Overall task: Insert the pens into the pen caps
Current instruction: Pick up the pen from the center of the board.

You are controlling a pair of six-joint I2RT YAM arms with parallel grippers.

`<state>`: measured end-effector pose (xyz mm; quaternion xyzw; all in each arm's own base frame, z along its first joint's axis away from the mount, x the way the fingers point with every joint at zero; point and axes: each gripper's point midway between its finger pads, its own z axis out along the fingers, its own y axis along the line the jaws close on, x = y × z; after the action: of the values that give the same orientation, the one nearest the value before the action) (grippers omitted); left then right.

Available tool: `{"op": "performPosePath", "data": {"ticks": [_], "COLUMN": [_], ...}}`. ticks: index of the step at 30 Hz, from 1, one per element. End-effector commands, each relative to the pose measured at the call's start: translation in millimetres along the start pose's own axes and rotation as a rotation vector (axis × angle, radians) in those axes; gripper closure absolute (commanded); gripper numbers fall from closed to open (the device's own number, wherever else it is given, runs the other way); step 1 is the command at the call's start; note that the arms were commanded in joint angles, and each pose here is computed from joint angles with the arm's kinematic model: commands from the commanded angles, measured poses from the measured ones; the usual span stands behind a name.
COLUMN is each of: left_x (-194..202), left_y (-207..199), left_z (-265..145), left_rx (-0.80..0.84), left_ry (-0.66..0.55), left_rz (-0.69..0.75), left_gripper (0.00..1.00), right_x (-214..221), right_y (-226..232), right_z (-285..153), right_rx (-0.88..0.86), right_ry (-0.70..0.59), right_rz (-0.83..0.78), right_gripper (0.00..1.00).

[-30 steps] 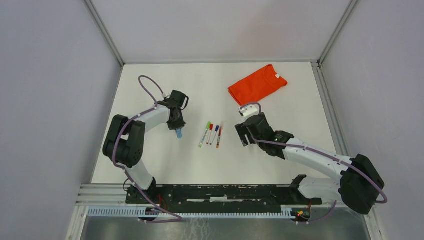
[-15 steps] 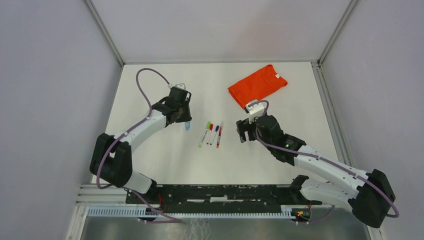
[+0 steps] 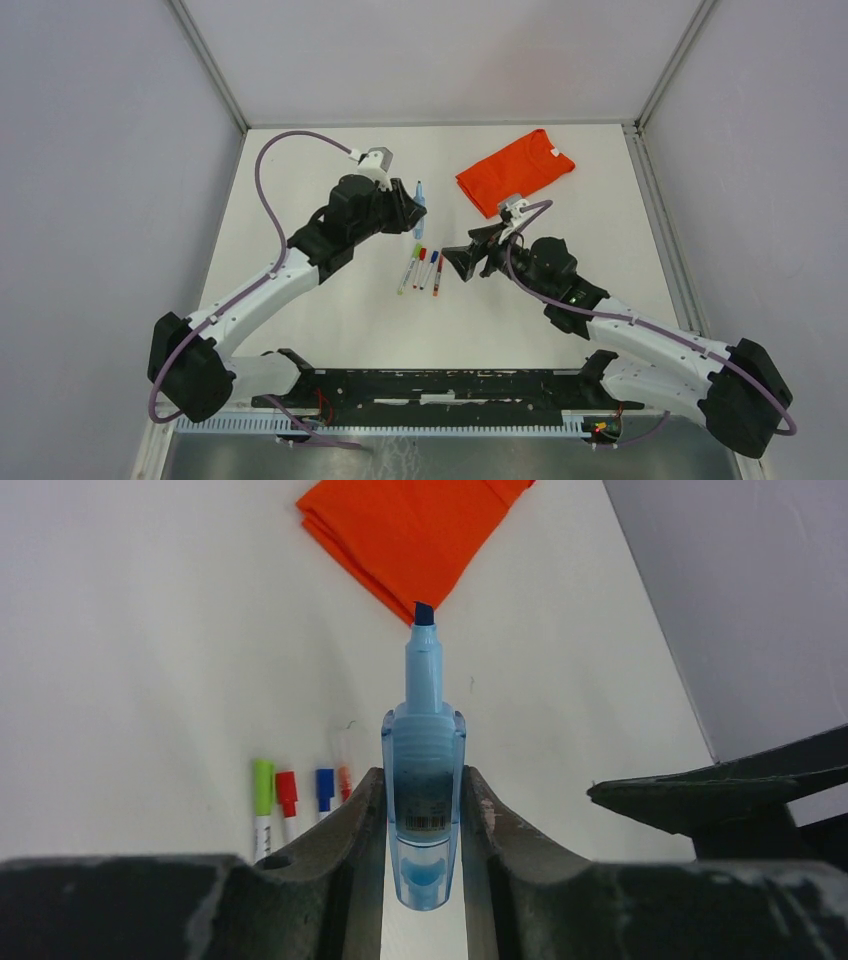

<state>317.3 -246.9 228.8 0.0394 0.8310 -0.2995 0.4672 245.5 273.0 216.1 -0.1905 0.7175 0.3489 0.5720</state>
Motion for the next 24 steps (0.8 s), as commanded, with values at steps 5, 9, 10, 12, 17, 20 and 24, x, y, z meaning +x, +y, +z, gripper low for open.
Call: {"op": "performPosePath", "data": {"ticks": [5,9,10,12,17,20,24], "left_x": [-33.4,-31.2,-29.5,-26.1,-17.4,-14.1,-11.3], "left_y": [-56.5,-66.8,-68.8,-72.0,-75.5,-75.7,-77.4], "left_z": [-11.0,-13.4,-13.4,-13.8,-13.2,-12.3,-11.8], "left_rx": [0.199,0.232,0.238,0.248,0.252,0.249,0.252], "left_ry": [-0.137,-0.128,-0.122,-0.113,-0.095,-0.091,-0.083], "left_rz": [-0.091,-0.091,-0.089,-0.088,-0.087,-0.086,-0.082], "left_gripper": [0.79,0.79,0.79,0.79,0.79,0.79,0.79], "right_x": [-40.3,-40.1,-41.0,-42.4,-47.0,-49.1,-47.0], "right_y": [28.1,30.8,32.0,33.4,34.3,34.2,29.8], "right_z": [13.2,24.5,26.6,30.1,37.9,41.1,45.3], "right_rx": [-0.119,-0.129,-0.134,-0.141,-0.143,-0.141,-0.114], "right_ry": [-0.188,-0.18,-0.18,-0.185,-0.192,-0.196,-0.184], "right_rz": [0.232,0.266,0.27,0.277,0.274,0.269,0.27], "right_gripper": [0.18,0.21,0.22,0.24,0.27,0.3,0.4]}}
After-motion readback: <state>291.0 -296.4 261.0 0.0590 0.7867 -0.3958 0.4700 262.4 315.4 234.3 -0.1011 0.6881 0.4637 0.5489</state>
